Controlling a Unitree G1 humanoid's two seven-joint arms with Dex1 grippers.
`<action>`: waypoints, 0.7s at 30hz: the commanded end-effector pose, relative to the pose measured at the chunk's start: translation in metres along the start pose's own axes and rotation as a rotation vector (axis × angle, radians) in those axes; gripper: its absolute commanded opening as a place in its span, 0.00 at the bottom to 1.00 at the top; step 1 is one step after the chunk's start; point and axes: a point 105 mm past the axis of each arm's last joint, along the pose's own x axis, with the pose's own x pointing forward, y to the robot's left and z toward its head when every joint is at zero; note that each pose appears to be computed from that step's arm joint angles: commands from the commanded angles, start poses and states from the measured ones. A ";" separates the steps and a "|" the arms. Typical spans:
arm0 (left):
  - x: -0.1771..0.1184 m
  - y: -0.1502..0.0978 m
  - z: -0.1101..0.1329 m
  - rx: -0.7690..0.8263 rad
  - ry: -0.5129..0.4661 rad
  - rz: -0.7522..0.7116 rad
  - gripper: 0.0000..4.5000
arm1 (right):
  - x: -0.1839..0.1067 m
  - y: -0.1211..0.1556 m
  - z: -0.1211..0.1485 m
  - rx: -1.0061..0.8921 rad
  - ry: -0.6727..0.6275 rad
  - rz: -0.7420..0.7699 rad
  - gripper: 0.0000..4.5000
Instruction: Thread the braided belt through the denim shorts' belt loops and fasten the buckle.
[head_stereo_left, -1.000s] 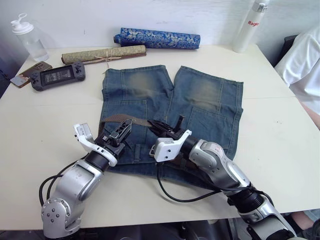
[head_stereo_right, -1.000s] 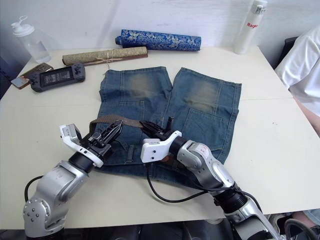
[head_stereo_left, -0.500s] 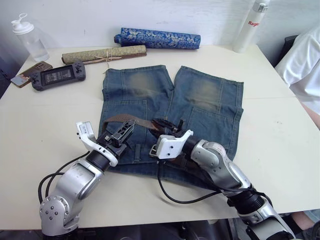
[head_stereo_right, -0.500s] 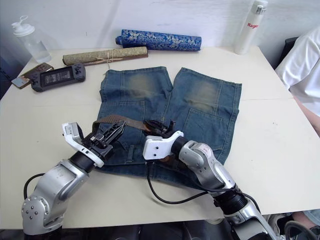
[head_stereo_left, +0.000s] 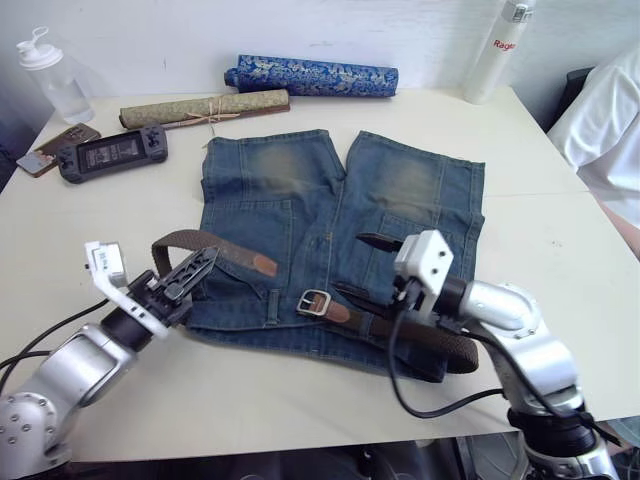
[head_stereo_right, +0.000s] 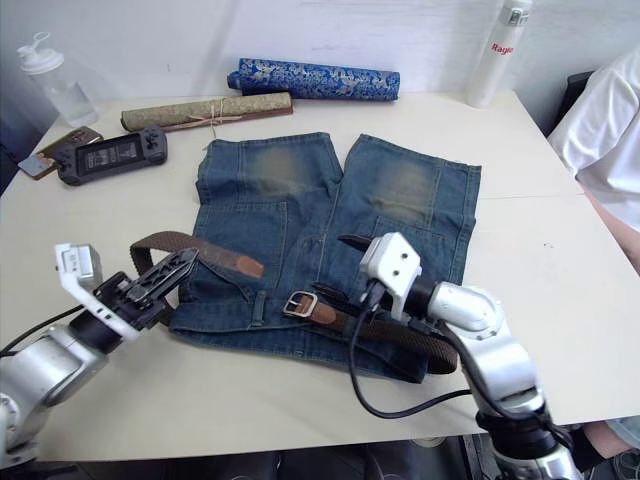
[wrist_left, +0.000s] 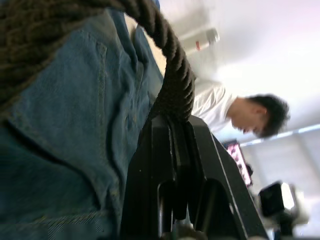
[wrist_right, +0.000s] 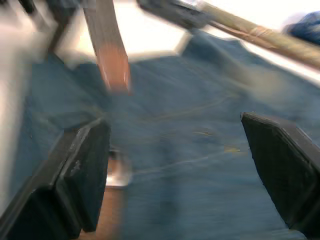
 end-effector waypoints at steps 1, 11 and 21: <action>-0.011 0.001 -0.004 0.002 0.064 -0.026 0.00 | -0.006 0.026 0.020 0.166 -0.015 0.179 0.98; -0.020 0.037 -0.026 -0.004 0.113 0.082 0.00 | -0.009 0.030 0.020 0.254 0.053 0.169 0.98; -0.024 0.046 -0.019 0.024 0.081 0.116 0.00 | -0.009 0.031 0.021 0.273 0.041 0.169 0.98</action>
